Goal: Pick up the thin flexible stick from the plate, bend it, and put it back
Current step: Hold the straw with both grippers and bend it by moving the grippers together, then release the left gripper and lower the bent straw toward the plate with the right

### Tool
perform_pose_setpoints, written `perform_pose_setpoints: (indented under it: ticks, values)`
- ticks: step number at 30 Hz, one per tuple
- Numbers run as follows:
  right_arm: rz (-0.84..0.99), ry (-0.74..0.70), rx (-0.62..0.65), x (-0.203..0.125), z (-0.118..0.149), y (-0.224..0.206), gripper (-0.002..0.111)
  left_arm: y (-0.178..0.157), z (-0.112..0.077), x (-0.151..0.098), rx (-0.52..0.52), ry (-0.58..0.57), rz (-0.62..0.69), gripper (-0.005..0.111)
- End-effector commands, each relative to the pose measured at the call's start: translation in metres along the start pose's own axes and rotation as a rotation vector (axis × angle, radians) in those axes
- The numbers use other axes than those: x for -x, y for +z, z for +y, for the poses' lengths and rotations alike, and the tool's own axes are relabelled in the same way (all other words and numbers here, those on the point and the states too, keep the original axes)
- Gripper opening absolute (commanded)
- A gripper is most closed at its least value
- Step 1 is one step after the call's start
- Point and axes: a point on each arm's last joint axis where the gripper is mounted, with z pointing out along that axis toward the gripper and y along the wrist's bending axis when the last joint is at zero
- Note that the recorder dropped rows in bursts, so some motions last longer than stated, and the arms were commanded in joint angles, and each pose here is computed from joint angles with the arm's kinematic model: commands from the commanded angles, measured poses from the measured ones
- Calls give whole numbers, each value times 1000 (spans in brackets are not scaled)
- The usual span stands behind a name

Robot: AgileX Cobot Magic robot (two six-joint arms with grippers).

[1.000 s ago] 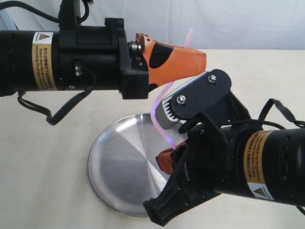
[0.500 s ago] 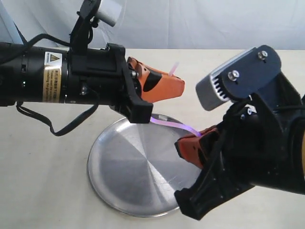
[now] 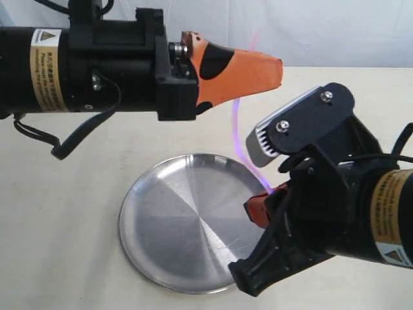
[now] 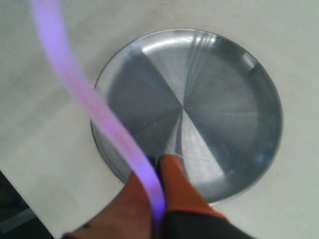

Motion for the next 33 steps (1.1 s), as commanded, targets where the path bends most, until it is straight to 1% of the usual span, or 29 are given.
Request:
perform_pose_setpoints:
  ticks: [1,4,7,13,15,17,20,21,24,27,30,33]
  values:
    - [-14,-11,22,2,5,11,-1,1,-9,8,-29,49,-12,0]
    - [-16,-9,21,2,4,9,-1,0,0,1,64,114,68,0]
    - [-21,-6,10,2,1,3,-1,-1,7,-4,135,133,123,0]
    - [12,-12,-44,-2,-6,-3,-1,0,2,-5,80,129,138,1]
    - [13,-13,-46,-2,-6,-3,-1,0,1,-6,73,128,139,6]
    - [11,-13,-45,-2,-6,-3,-1,0,1,-6,72,128,139,13]
    - [10,-15,-45,-2,-6,-3,-1,0,1,-6,66,128,140,32]
    - [14,-18,-53,-2,-7,-3,-1,0,1,-6,66,128,140,41]
    - [31,-22,-73,-4,-8,-3,-1,-1,2,-5,79,130,139,53]
    - [55,-25,-99,-6,-11,-3,-1,-2,4,-5,108,155,148,54]
    - [74,-28,-121,-8,-13,-3,-1,-8,2,-1,168,219,155,54]
    - [75,-37,-129,-8,-14,-3,-1,-20,-7,9,227,275,111,54]
